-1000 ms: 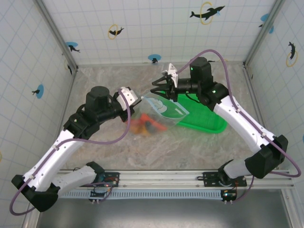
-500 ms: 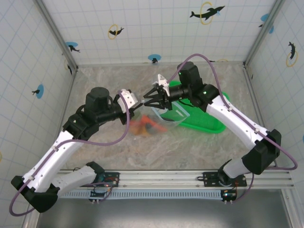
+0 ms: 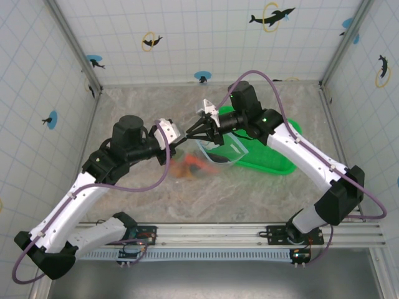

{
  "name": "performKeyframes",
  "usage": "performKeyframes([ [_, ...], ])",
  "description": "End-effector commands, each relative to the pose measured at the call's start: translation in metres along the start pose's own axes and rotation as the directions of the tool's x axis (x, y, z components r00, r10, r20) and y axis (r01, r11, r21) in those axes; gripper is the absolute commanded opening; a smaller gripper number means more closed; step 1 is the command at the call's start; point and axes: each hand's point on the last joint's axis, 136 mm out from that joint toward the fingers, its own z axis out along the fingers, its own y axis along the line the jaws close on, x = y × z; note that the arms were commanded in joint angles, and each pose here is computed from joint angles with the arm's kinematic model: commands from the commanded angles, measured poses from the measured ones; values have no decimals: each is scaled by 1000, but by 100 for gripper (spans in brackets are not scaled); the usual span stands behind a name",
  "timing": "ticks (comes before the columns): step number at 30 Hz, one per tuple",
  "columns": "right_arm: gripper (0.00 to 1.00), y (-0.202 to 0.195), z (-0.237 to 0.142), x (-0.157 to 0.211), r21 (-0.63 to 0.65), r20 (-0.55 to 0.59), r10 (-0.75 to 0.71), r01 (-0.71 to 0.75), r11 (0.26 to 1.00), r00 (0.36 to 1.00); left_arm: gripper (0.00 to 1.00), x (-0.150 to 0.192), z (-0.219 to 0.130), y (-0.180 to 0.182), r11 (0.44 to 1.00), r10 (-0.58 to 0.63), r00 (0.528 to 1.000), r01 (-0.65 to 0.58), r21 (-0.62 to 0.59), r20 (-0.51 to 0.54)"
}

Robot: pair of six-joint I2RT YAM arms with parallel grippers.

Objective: Place the food in the zip-top bag and seal the zipper

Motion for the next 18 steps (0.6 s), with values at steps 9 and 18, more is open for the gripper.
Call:
performKeyframes([
  [9,22,-2,5,5,11,-19,-12,12,1000,1000,0,-4,-2,-2,1000,10,999,-11,4,31],
  [18,10,-3,6,13,19,-35,-10,11,1000,999,0,-9,-6,-2,1000,9,999,-9,-7,49],
])
